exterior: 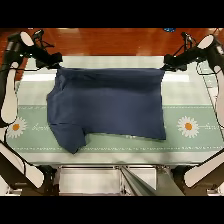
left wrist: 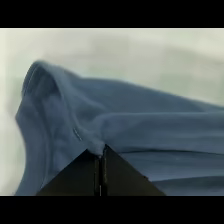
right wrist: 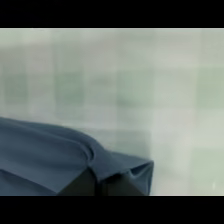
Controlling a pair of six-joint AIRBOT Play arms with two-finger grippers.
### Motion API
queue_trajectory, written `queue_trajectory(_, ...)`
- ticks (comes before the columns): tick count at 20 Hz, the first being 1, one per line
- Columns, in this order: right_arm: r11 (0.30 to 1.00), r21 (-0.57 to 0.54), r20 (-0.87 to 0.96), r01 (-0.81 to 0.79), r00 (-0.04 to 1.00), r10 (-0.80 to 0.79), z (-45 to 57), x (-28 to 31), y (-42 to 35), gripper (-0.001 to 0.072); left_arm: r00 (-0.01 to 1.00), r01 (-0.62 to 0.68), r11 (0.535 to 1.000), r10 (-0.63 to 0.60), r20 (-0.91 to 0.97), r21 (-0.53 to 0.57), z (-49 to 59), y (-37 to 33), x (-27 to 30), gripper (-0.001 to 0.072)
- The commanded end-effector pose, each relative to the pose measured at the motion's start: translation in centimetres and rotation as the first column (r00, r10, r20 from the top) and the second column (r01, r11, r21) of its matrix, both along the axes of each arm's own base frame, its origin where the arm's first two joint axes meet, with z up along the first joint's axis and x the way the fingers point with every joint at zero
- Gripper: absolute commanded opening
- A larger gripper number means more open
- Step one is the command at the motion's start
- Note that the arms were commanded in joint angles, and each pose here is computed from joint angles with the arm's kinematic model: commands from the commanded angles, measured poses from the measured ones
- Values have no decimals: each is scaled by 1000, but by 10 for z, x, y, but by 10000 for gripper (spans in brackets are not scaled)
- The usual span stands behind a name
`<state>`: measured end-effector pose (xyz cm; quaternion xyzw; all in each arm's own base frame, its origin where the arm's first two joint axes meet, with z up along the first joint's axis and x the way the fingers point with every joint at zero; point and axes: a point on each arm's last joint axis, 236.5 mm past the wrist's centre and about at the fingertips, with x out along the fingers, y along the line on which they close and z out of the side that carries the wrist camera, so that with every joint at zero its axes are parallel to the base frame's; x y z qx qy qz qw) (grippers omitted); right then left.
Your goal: Fold the shirts.
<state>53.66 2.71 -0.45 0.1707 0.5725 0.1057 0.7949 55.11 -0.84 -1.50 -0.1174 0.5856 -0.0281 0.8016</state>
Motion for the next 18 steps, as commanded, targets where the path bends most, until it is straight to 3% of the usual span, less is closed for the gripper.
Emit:
queue_trajectory(1, 995, -47, -163, -86, 984, 78, 2, -50, -22, 27, 989, 51, 999, -52, -141, -13, 1, 27, -41, 15)
queue_trajectory(7, 993, -4, -317, -119, 942, 112, -42, -92, -7, 27, 917, 72, 982, -134, -375, -174, -52, 5, -106, 15)
queue_trajectory(14, 991, 17, -399, -129, 908, 125, -88, -121, 15, 28, 875, 86, 976, -169, -453, -198, -74, -6, -133, 15)
queue_trajectory(15, 992, 13, -405, -122, 907, 117, -91, -122, 19, 110, 878, 77, 978, -159, -452, -194, -72, -6, -132, 41)
queue_trajectory(16, 993, 13, -414, -115, 904, 110, -90, -123, 19, 370, 874, 60, 979, -146, -464, -194, -68, -5, -134, 237)
queue_trajectory(17, 993, 16, -418, -120, 901, 116, -87, -126, 20, 412, 865, 64, 978, -153, -477, -199, -63, -4, -138, 498)
queue_trajectory(18, 993, 12, -413, -119, 904, 114, -80, -127, 19, 412, 857, 58, 979, -148, -493, -193, -57, 0, -142, 506)
